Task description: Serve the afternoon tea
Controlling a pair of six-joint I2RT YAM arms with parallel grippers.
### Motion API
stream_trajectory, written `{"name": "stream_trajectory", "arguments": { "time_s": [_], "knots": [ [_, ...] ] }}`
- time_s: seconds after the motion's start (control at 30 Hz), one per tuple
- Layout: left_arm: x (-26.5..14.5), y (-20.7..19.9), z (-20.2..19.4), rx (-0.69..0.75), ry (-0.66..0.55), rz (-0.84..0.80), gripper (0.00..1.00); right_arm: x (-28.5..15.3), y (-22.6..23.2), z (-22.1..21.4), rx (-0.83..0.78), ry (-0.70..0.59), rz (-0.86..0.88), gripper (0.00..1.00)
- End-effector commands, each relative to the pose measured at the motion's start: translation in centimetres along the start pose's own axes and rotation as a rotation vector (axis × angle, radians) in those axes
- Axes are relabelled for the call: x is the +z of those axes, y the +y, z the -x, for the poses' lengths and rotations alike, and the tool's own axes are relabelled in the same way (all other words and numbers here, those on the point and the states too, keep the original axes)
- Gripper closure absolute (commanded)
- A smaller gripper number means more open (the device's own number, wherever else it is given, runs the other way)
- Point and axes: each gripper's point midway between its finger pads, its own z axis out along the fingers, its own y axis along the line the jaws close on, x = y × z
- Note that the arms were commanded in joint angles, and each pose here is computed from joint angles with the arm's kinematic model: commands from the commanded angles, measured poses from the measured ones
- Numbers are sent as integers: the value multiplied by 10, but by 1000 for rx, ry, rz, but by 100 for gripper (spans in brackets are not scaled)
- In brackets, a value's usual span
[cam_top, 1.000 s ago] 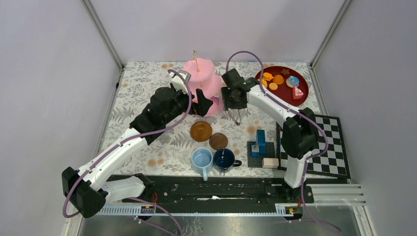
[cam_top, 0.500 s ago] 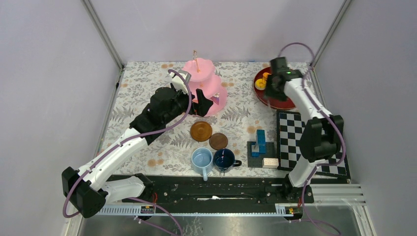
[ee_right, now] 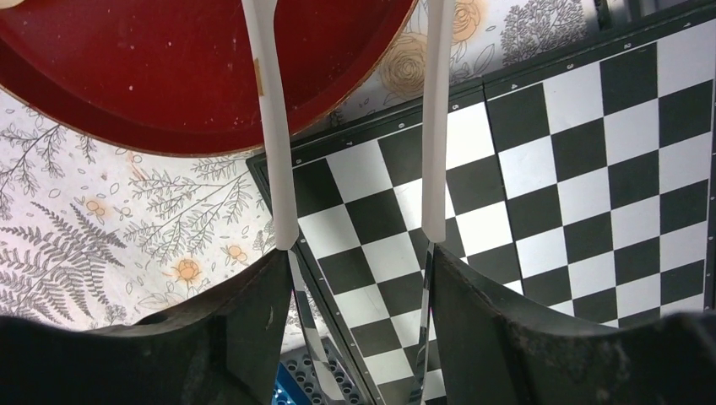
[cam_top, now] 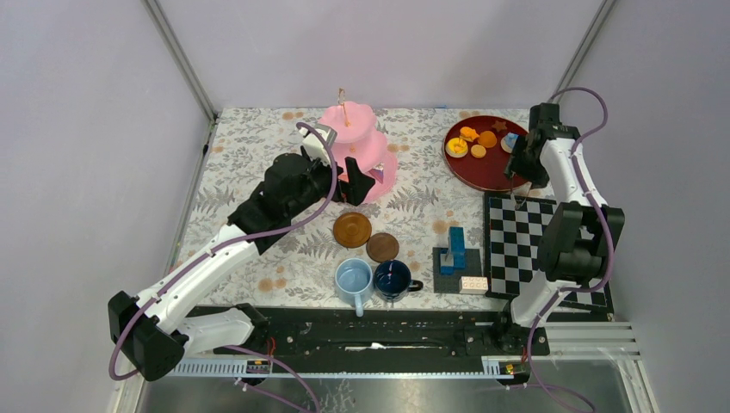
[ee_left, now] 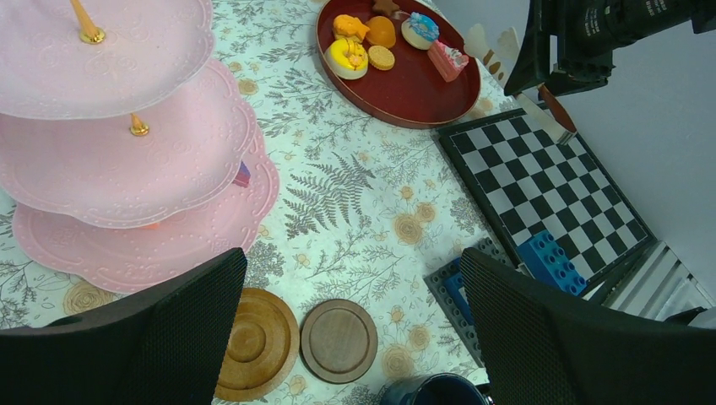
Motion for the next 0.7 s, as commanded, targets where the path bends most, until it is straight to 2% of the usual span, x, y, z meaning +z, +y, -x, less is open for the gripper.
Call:
{"name": "stream_trajectory", "arguments": {
  "time_s": [0.0, 0.67],
  "knots": [
    [-7, -14, 30, 1, -93, -45, 1, 1, 3, -5, -17, 33, 40, 35],
    [-6, -13, 29, 4, -92, -40, 1, 40, 3, -5, -4, 112, 47, 34]
  ]
}}
